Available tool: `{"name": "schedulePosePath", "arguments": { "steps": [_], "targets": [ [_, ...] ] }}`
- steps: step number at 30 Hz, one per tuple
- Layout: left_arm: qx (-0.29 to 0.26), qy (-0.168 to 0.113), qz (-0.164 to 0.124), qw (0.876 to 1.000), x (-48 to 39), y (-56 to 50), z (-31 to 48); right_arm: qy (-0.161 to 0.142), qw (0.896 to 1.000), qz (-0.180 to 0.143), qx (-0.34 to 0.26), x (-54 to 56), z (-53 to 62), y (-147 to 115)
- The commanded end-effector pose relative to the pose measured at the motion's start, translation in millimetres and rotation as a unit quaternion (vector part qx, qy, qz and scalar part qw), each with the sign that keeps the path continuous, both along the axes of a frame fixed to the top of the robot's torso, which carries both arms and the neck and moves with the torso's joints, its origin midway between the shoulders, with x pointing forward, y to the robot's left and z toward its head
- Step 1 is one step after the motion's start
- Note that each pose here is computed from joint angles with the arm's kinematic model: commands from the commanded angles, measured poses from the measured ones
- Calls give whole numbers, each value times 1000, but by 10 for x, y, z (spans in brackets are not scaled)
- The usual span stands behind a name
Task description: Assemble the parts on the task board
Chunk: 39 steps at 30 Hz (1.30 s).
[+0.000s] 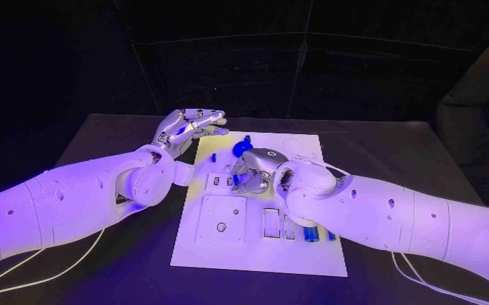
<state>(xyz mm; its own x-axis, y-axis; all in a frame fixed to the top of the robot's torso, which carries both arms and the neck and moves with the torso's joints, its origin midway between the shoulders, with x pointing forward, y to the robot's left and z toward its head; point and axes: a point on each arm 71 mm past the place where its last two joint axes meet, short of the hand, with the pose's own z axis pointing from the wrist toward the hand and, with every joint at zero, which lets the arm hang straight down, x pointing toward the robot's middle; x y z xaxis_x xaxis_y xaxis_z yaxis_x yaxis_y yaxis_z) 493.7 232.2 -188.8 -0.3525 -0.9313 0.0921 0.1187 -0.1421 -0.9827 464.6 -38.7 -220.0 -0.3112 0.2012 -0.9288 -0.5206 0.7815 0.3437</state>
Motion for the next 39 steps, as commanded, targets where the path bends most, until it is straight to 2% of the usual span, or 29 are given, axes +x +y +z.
{"name": "schedulePosePath", "arguments": {
  "steps": [1,4,11,15,21,22,23,25,28,35,39],
  "targets": [
    [-1,-7,-7,1000,1,-14,20,-18,1000,-10,20,-9,19,-32],
    [3,-12,-8,1000,3,-10,23,-44,998,6,49,-70,80,-45],
    [31,-17,-23,999,5,5,11,-75,991,45,97,-202,224,-170],
    [88,-10,-48,995,16,33,-38,-63,987,55,133,-226,373,-361],
    [195,22,-90,976,6,47,-117,-33,985,16,171,-89,611,-817],
    [221,34,-100,969,5,41,-130,-32,984,5,173,-52,656,-921],
    [258,52,-119,957,3,30,-145,-32,984,-9,175,-3,711,-1058],
    [300,75,-140,941,-6,14,-168,-31,983,-25,178,46,761,-1196],
    [373,104,-166,907,-5,-26,-187,-30,982,-50,180,110,815,-1397],
    [520,136,-178,824,58,-184,-158,-29,980,-78,181,188,861,-1618],
    [572,151,-178,786,110,-275,-142,-26,979,-86,182,211,863,-1663]
  ]
}}
